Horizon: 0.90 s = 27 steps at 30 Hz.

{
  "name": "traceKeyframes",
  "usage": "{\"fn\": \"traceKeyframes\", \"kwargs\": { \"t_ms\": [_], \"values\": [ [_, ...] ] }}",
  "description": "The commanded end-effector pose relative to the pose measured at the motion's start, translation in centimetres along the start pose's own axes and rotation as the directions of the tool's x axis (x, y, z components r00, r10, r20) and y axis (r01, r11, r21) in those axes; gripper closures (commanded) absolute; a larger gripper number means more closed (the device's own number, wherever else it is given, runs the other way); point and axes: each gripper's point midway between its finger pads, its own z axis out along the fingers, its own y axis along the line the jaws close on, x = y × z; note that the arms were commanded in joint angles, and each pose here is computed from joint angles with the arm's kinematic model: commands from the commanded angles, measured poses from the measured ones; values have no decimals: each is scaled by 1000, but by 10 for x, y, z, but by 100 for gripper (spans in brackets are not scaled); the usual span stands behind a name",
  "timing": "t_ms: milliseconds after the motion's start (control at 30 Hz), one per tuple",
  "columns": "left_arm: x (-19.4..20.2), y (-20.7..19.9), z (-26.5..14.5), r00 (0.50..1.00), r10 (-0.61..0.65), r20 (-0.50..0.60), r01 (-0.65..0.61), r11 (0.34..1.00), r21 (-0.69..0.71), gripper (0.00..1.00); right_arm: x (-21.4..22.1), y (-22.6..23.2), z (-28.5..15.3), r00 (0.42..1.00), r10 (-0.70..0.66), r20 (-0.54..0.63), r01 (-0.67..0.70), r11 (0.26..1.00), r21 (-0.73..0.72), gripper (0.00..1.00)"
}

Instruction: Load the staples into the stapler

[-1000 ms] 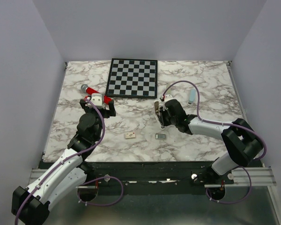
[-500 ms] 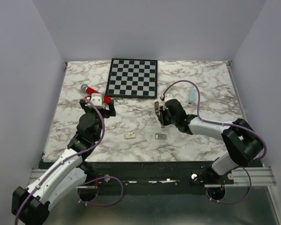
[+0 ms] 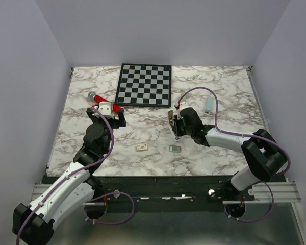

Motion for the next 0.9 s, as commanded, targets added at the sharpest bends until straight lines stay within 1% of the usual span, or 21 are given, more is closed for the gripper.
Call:
{"fn": "traceKeyframes", "kwargs": {
  "t_ms": [0, 267, 500, 867],
  "values": [
    [-1, 0, -1, 1000, -11, 15, 11, 1000, 2, 3, -10, -3, 1, 999, 20, 42, -21, 1000, 17, 93],
    [0, -1, -1, 1000, -11, 12, 11, 1000, 6, 3, 6, -6, 4, 1000, 26, 11, -26, 999, 29, 93],
    [-2, 0, -1, 1000, -13, 16, 13, 1000, 6, 3, 9, -10, 3, 1000, 22, 9, -22, 999, 46, 93],
    [-2, 0, -2, 1000, -15, 19, 15, 1000, 6, 3, -18, -4, -6, 997, 9, 73, -11, 1000, 22, 93]
  ]
}}
